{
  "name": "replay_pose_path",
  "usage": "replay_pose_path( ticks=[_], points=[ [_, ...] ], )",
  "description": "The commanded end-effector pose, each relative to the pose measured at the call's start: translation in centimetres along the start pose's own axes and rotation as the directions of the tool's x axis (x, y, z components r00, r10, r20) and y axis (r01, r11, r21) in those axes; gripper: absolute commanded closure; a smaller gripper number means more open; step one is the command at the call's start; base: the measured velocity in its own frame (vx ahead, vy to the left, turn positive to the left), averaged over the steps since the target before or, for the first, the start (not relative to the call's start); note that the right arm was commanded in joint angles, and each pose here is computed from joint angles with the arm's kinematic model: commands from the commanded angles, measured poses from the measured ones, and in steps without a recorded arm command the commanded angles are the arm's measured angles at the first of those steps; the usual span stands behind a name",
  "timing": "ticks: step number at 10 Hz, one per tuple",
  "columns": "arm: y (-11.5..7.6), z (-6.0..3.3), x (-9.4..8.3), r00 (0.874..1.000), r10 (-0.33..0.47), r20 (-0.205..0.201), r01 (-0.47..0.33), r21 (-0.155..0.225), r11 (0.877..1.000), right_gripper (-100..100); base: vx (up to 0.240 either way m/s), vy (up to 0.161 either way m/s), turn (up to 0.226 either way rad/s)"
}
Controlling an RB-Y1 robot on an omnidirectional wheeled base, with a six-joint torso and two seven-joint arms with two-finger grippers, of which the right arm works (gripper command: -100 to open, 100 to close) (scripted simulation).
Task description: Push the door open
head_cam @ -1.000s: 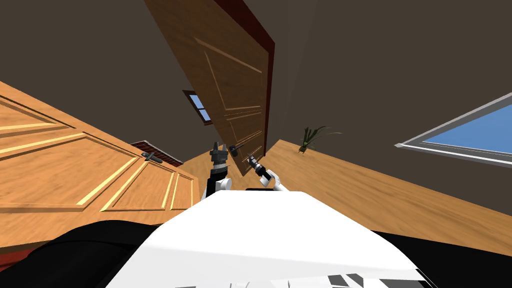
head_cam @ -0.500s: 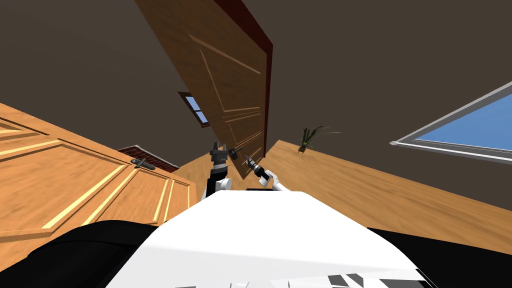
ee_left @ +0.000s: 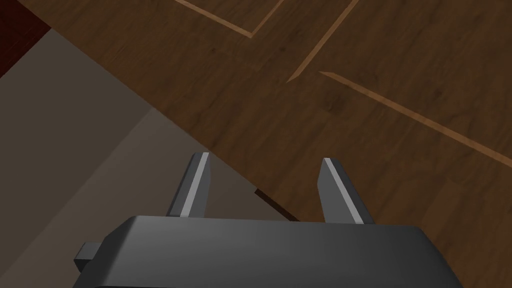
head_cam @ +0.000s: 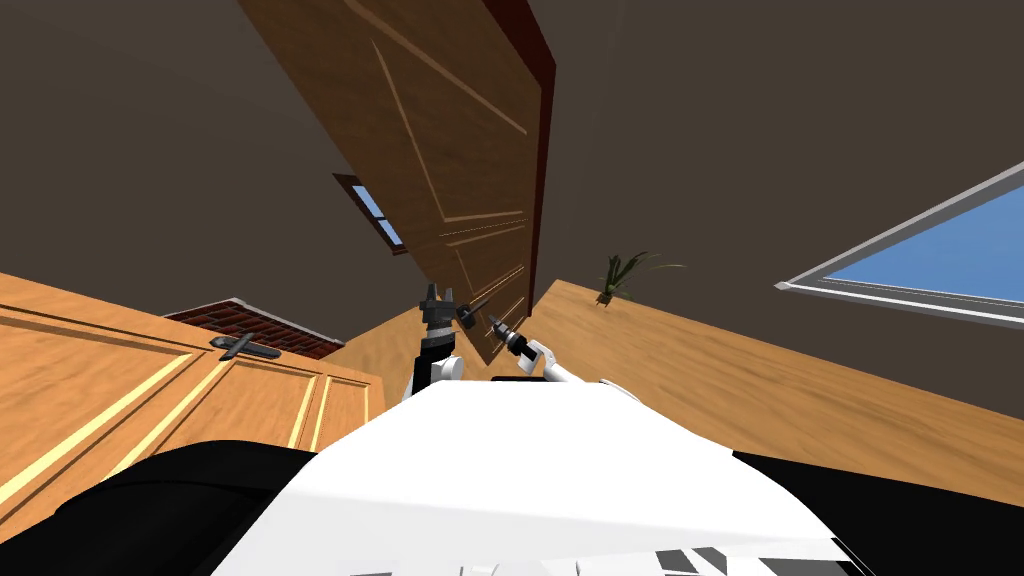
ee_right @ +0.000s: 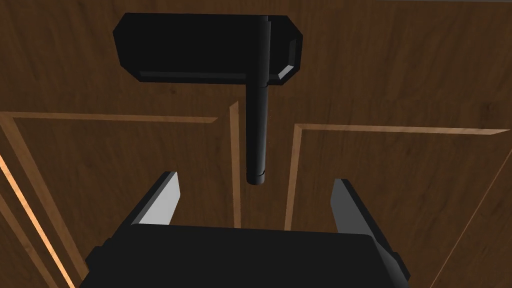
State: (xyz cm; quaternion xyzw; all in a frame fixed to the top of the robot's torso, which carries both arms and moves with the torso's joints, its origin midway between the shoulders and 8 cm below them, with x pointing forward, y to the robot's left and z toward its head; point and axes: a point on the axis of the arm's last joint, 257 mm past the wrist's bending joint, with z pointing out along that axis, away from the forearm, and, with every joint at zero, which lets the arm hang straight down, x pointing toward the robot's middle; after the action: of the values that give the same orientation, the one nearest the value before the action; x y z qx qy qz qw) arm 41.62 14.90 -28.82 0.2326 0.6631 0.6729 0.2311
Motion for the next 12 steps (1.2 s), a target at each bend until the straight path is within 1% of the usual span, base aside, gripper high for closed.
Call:
replay_pose_path(
  ticks=[1, 4, 7, 8, 9, 10, 12],
  points=[
    [-0.24, 0.0, -0.4, 1.0, -0.003, 0.008, 0.003, 0.006, 1.0, -100, 0.097, 0.102, 0.059],
    [-0.43, 0.1, -0.76, 1.0, -0.003, 0.018, 0.003, 0.01, 1.0, -100, 0.132, 0.156, 0.03],
    [-0.5, 0.44, -0.99, 1.0, 0.001, 0.03, -0.001, 0.012, 1.0, -100, 0.139, 0.174, 0.042],
    [-0.46, 0.61, -0.96, 0.999, 0.004, 0.033, -0.004, 0.011, 1.0, -100, 0.117, 0.128, 0.038],
    [-0.47, 0.5, -0.94, 1.0, 0.002, 0.031, -0.003, 0.011, 1.0, -100, 0.053, 0.056, 0.001],
    [-0.47, 0.5, -0.94, 1.0, 0.002, 0.031, -0.003, 0.011, 1.0, 100, -0.008, -0.007, -0.005],
    [-0.47, 0.5, -0.94, 1.0, 0.002, 0.031, -0.003, 0.011, 1.0, 100, -0.018, -0.021, 0.002]
  ],
)
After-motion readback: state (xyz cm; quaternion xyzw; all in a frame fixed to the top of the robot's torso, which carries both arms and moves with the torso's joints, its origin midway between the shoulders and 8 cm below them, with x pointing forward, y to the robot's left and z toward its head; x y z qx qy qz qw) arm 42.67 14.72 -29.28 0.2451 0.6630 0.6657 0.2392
